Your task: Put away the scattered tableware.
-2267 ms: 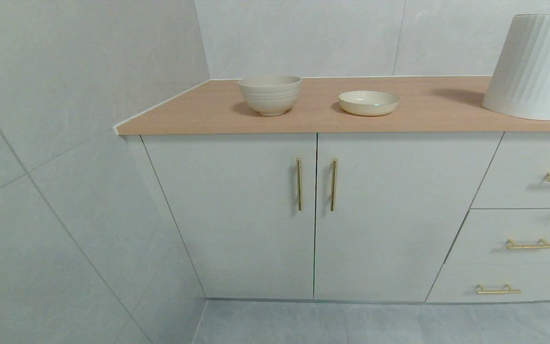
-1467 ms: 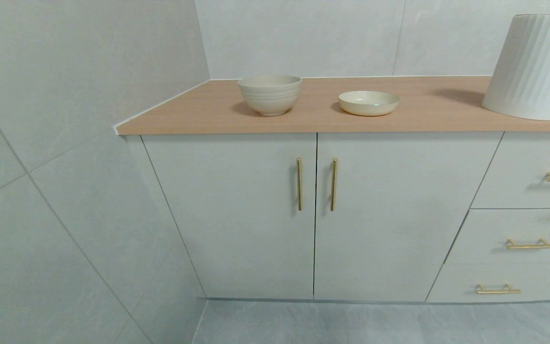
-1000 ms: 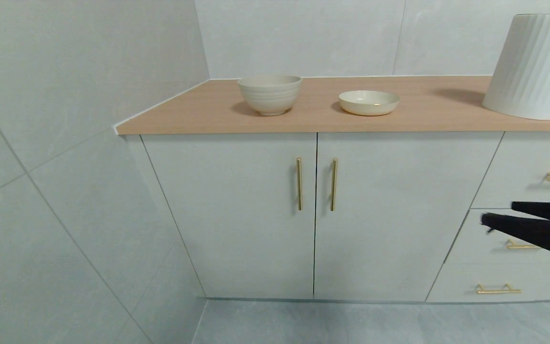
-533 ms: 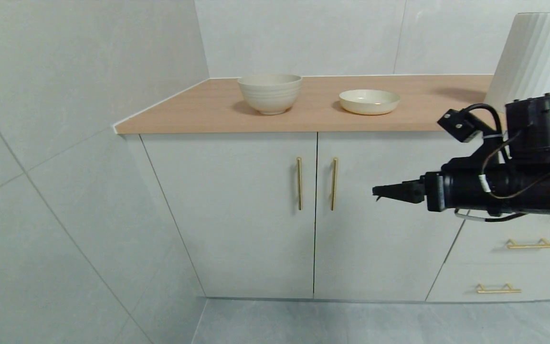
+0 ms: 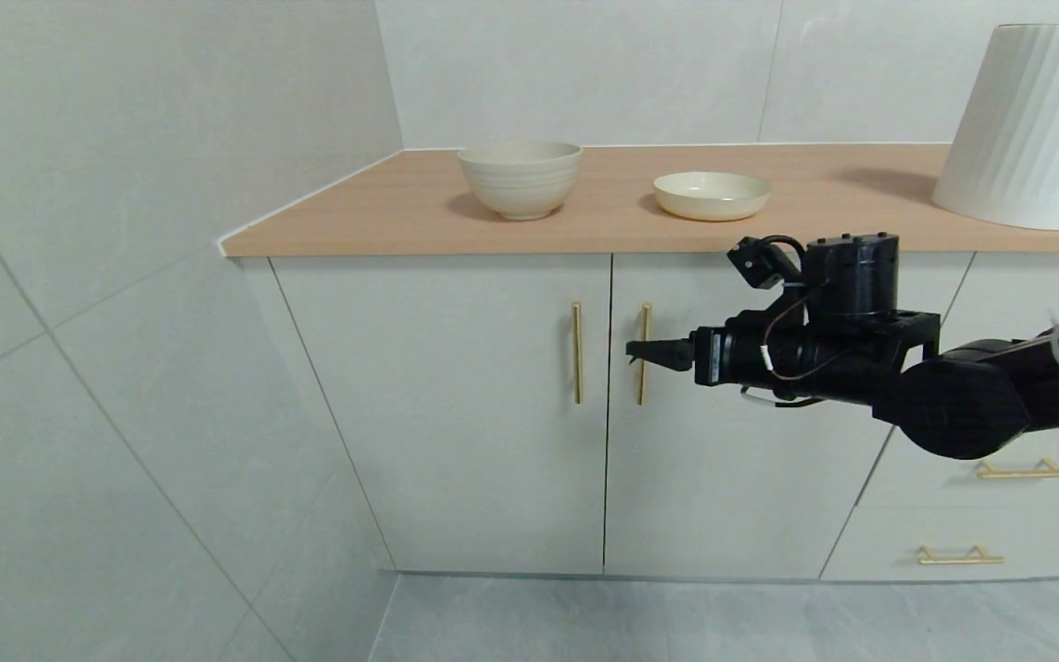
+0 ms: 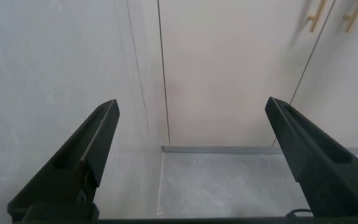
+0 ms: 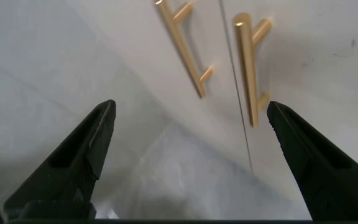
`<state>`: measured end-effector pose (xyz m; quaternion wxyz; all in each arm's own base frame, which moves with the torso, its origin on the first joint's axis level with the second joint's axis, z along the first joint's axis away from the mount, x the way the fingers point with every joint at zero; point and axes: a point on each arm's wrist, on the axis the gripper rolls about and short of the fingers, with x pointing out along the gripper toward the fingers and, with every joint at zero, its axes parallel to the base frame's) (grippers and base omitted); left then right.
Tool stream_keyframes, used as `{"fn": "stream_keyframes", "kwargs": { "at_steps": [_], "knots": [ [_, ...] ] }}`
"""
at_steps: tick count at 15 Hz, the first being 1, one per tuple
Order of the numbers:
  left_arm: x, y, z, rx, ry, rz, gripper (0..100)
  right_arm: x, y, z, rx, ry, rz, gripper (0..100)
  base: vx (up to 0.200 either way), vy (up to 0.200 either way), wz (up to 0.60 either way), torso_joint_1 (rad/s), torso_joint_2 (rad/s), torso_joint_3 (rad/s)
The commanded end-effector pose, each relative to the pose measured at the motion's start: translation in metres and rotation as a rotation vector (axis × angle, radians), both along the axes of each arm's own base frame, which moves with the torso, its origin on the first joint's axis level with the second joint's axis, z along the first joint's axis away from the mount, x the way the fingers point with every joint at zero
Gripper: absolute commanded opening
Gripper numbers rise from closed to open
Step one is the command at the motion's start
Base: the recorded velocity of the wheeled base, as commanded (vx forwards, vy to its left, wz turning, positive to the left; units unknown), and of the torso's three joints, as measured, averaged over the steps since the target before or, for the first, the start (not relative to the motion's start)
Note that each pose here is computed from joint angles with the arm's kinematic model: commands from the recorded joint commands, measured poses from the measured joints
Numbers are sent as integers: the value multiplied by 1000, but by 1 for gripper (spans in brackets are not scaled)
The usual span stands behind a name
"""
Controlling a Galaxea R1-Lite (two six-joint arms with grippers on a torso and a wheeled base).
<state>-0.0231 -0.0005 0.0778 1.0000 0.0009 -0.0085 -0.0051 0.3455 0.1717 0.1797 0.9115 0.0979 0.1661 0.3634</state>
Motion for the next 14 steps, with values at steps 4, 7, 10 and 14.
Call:
{"fn": "stream_keyframes", "kwargs": {
  "at_steps": [4,7,10,14],
  "knots": [
    [0,0,0,0,0,1,100,18,13,-34,-2,22,-33,100,0,0,0,0,0,0],
    [0,0,0,0,-1,1,100,26,20,-40,61,-16,-59,100,0,0,0,0,0,0],
    [0,0,0,0,0,1,100,37,30,-46,88,-27,-110,100,0,0,0,0,0,0],
    [0,0,0,0,0,1,100,40,35,-42,154,-37,-111,100,0,0,0,0,0,0]
  ]
}}
